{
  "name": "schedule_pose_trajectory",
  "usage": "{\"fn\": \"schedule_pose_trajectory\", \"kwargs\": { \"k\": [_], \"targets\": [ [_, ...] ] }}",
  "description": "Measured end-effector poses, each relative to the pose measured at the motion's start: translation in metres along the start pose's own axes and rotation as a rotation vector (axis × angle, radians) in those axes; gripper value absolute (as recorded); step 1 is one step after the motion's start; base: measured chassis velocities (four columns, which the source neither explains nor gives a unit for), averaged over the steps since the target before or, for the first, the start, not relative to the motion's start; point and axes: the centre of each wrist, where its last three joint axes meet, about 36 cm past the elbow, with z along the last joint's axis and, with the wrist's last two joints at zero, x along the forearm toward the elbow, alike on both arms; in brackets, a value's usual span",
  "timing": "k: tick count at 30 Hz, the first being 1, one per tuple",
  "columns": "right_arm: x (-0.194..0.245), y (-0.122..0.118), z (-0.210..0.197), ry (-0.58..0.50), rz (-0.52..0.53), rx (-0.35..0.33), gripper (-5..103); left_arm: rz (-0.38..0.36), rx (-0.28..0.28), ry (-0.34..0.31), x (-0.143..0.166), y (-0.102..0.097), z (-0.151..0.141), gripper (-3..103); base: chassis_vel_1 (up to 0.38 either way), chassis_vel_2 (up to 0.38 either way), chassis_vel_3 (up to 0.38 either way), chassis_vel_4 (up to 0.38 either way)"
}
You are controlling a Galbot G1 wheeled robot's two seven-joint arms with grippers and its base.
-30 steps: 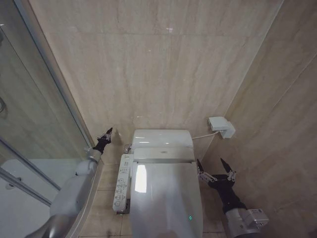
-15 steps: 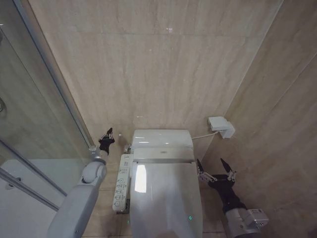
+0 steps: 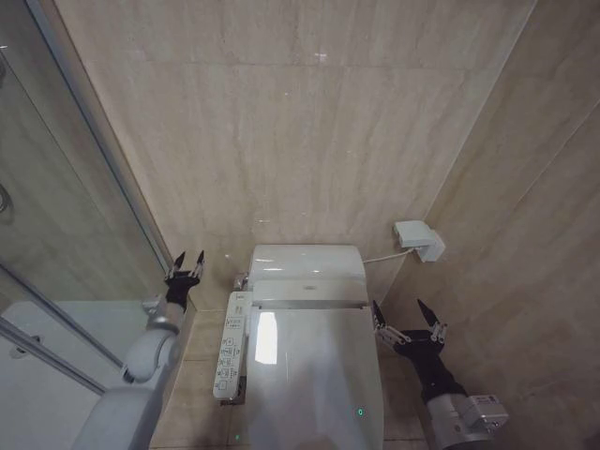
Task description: Open the toilet lid, clean the toilet bowl with a toilet brush, close the toilet lid, and flush.
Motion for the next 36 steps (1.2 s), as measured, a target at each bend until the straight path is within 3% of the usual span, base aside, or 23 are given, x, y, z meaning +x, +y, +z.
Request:
{"fn": "schedule_pose_trajectory", "kwargs": {
  "k": [1, 7, 8, 24, 36],
  "targets": [
    [0.000, 0.000, 0.000, 0.000, 0.000, 0.000, 100, -0.001, 0.001, 0.003, 0.006, 0.000, 0.000, 68, 0.000, 0.000, 0.000, 0.000],
    [0.000, 0.000, 0.000, 0.000, 0.000, 0.000, 100, -0.007, 0.012, 0.004, 0.037, -0.002, -0.007, 68, 0.000, 0.000, 0.000, 0.000],
    [0.000, 0.000, 0.000, 0.000, 0.000, 0.000, 100, -0.006, 0.015, 0.008, 0.043, -0.003, -0.006, 95, 0.000, 0.000, 0.000, 0.000],
    [0.000, 0.000, 0.000, 0.000, 0.000, 0.000, 100, 0.024, 0.017, 0.004, 0.071, -0.014, -0.006, 100, 0.012, -0.007, -0.009, 0.009],
    [0.000, 0.000, 0.000, 0.000, 0.000, 0.000, 100, 0.025, -0.001, 0.001, 0.085, -0.017, -0.007, 100, 0.167, -0.168, -0.163, 0.161]
  ]
}}
